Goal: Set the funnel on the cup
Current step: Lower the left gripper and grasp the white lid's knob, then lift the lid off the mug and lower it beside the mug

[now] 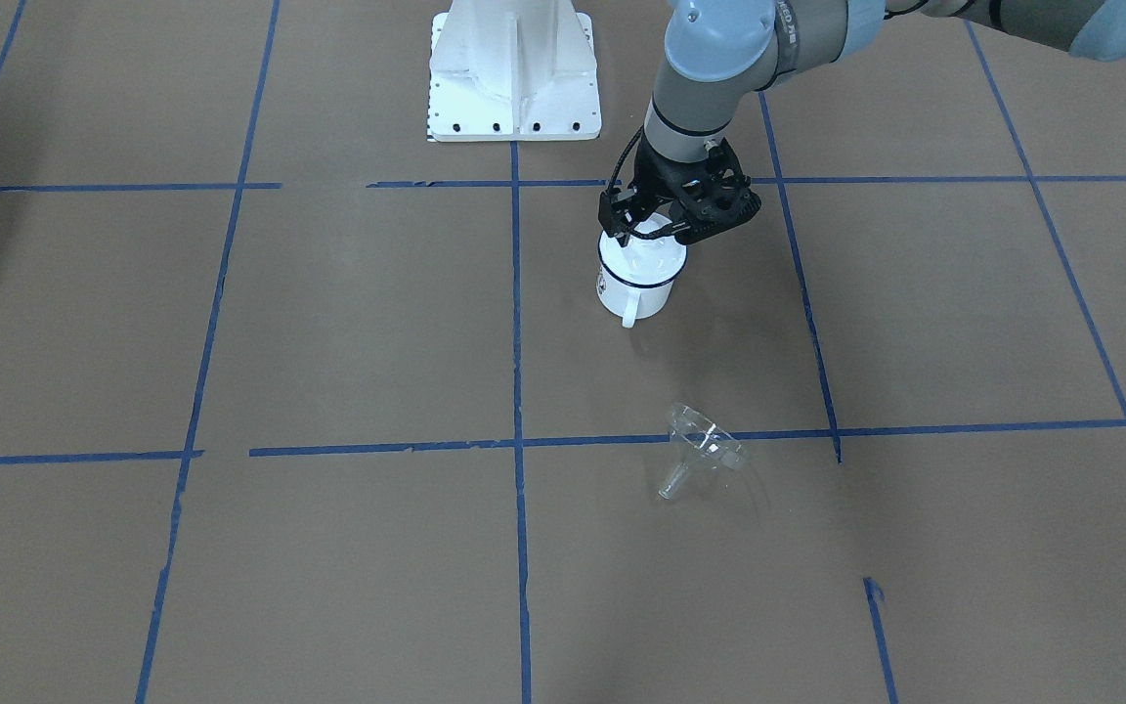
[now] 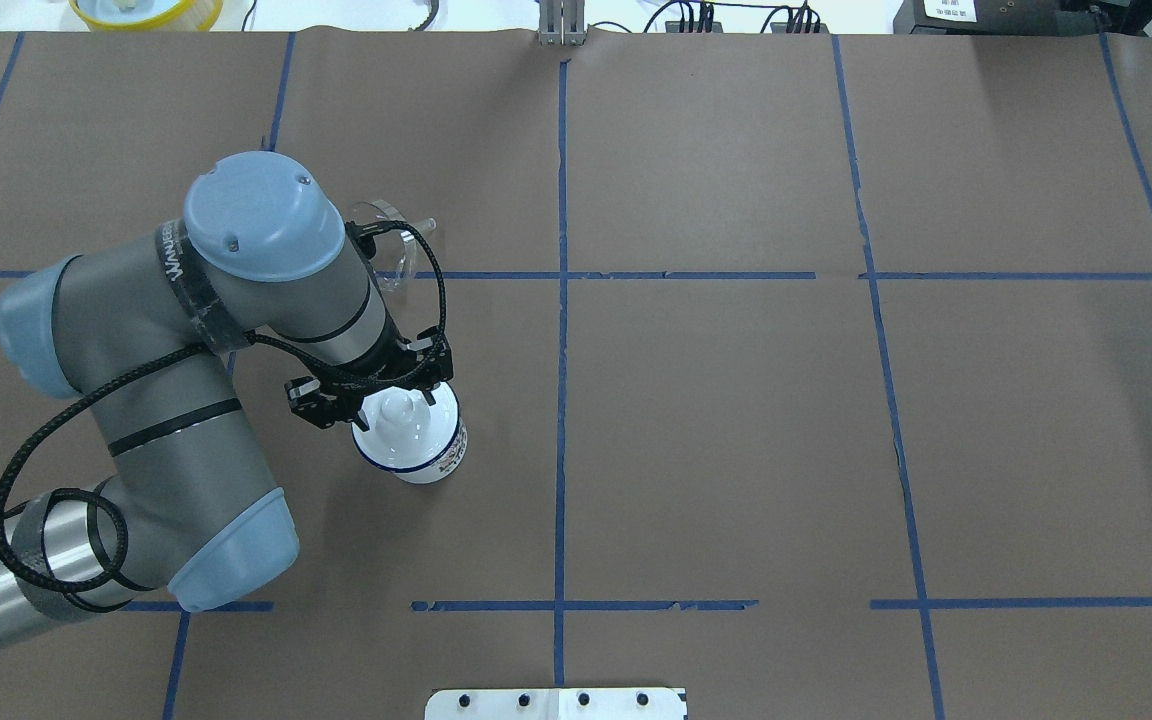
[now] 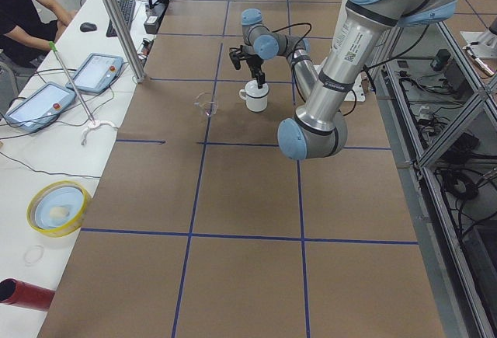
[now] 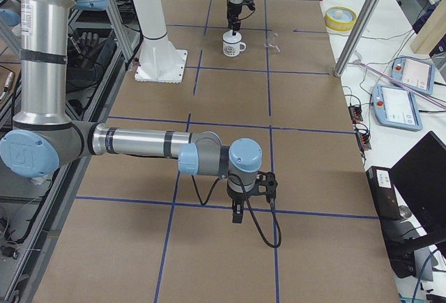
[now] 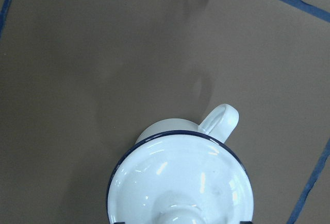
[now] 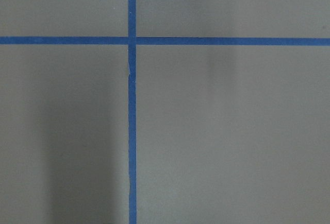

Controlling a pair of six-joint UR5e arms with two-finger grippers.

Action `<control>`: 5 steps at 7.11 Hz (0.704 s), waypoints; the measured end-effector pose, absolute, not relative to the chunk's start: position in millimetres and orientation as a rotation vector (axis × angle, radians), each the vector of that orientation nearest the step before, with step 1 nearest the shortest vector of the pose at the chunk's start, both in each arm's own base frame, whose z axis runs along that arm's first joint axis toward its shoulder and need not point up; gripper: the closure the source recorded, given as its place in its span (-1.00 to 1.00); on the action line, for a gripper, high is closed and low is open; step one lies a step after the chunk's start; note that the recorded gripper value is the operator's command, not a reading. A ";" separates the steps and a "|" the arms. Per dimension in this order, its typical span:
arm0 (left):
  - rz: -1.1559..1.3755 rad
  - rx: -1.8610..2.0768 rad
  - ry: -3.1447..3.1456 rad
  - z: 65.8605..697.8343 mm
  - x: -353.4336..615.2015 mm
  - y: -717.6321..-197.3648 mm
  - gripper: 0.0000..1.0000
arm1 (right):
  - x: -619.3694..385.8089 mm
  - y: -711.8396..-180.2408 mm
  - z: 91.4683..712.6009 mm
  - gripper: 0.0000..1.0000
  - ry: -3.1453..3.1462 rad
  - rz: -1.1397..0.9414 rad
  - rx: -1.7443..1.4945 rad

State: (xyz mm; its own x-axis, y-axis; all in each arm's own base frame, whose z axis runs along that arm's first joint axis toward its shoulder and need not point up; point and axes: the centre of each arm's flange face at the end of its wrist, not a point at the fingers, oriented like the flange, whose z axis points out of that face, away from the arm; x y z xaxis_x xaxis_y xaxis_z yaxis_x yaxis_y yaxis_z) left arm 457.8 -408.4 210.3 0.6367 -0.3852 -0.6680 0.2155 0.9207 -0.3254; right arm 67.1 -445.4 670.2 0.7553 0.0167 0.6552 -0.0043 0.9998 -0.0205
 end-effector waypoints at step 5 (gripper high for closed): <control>-0.355 -0.203 0.847 191.6 433.1 -407.2 1.00 | 67.2 -445.4 670.2 -1.00 -0.715 0.011 -0.018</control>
